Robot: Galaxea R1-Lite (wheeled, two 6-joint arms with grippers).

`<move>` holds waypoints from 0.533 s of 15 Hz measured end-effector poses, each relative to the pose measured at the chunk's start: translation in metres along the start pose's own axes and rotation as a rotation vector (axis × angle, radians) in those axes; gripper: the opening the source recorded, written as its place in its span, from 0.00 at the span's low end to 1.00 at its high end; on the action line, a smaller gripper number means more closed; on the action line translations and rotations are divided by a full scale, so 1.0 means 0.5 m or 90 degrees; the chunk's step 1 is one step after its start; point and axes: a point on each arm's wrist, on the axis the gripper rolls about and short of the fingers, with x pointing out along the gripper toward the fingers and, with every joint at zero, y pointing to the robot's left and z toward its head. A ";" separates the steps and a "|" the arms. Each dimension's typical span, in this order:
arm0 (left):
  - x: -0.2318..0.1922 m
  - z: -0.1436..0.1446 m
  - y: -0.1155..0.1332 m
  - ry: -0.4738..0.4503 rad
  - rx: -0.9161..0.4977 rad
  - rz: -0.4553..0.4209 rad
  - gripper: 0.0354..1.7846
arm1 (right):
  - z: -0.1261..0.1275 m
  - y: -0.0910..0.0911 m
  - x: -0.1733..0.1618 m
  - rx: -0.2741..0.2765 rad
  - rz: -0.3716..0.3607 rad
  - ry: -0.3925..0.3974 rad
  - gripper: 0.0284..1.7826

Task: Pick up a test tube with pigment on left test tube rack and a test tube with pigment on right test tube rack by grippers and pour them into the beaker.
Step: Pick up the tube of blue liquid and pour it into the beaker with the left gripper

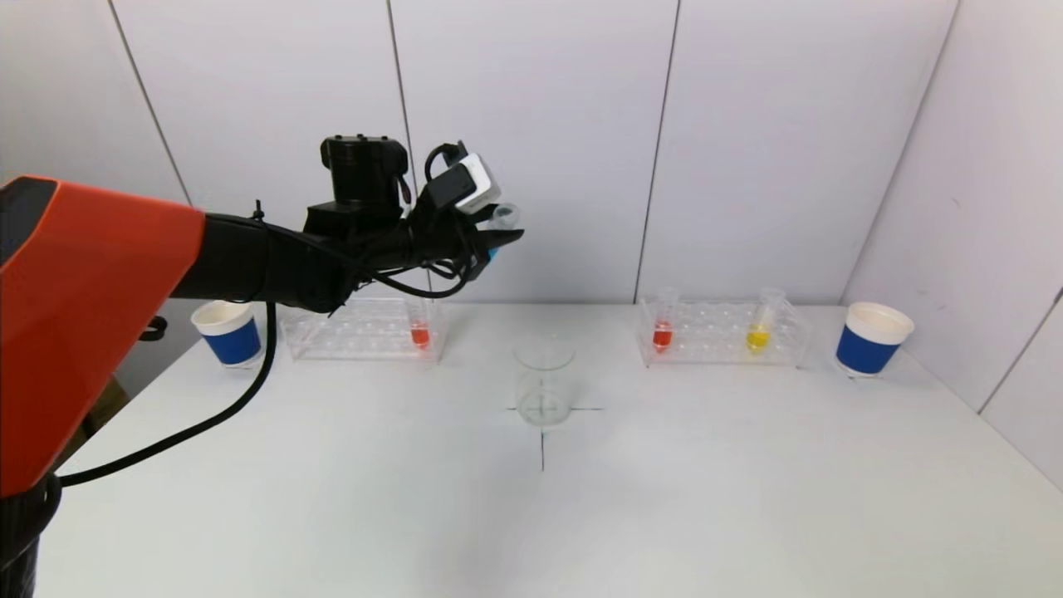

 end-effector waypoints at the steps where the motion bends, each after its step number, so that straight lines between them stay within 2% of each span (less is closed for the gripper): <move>1: 0.005 -0.011 -0.006 0.005 0.016 -0.005 0.24 | 0.000 0.000 0.000 0.000 0.000 0.000 0.99; 8: 0.023 -0.053 -0.039 0.025 0.140 -0.038 0.24 | 0.000 0.000 0.000 0.000 0.000 0.000 0.99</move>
